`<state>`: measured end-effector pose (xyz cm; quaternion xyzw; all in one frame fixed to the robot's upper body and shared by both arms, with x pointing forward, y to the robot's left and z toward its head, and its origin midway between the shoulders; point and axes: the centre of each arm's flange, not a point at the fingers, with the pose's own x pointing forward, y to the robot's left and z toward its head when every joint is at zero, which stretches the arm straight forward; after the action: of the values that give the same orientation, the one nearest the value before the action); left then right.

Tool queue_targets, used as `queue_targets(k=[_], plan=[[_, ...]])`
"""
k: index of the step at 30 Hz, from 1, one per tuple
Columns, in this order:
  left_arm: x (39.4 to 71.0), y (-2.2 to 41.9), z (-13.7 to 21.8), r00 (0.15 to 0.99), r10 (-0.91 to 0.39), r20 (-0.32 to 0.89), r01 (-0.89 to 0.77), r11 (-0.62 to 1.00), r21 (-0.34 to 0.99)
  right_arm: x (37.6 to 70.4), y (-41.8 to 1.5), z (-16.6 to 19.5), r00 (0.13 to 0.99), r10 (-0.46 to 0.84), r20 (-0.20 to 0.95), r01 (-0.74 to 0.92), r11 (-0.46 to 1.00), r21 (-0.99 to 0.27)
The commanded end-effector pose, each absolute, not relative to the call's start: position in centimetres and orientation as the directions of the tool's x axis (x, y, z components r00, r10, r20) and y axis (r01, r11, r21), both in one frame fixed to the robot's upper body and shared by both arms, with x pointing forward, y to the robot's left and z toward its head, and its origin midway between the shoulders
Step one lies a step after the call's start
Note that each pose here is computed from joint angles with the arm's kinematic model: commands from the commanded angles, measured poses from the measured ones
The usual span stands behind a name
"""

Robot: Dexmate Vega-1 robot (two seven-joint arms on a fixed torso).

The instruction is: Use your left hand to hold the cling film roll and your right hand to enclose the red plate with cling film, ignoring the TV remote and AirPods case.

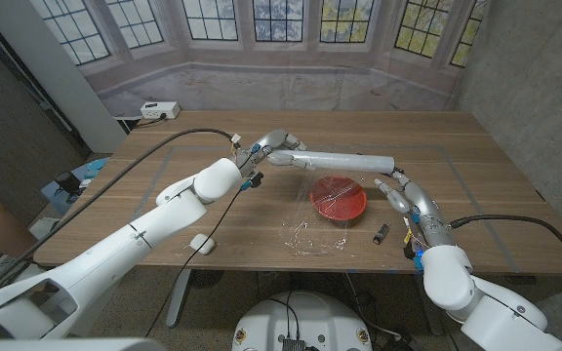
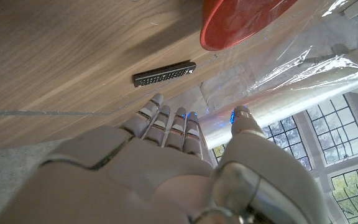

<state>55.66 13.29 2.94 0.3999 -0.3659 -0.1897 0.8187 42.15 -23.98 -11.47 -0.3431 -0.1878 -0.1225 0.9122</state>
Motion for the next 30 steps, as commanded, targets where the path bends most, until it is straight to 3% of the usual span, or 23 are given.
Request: queue_targets(k=[1, 30], plan=[[53.0, 12.3, 3.5, 0.597, -0.652, 0.468, 0.059, 0.617, 0.785, 43.0, -24.9, -11.8, 0.898, -0.124, 0.422, 0.368, 0.737, -0.567], [50.3, 12.0, 2.8, 0.577, -0.658, 0.484, 0.102, 0.646, 0.756, 45.3, -31.8, -14.7, 0.879, -0.267, 0.395, 0.455, 0.718, -0.527]])
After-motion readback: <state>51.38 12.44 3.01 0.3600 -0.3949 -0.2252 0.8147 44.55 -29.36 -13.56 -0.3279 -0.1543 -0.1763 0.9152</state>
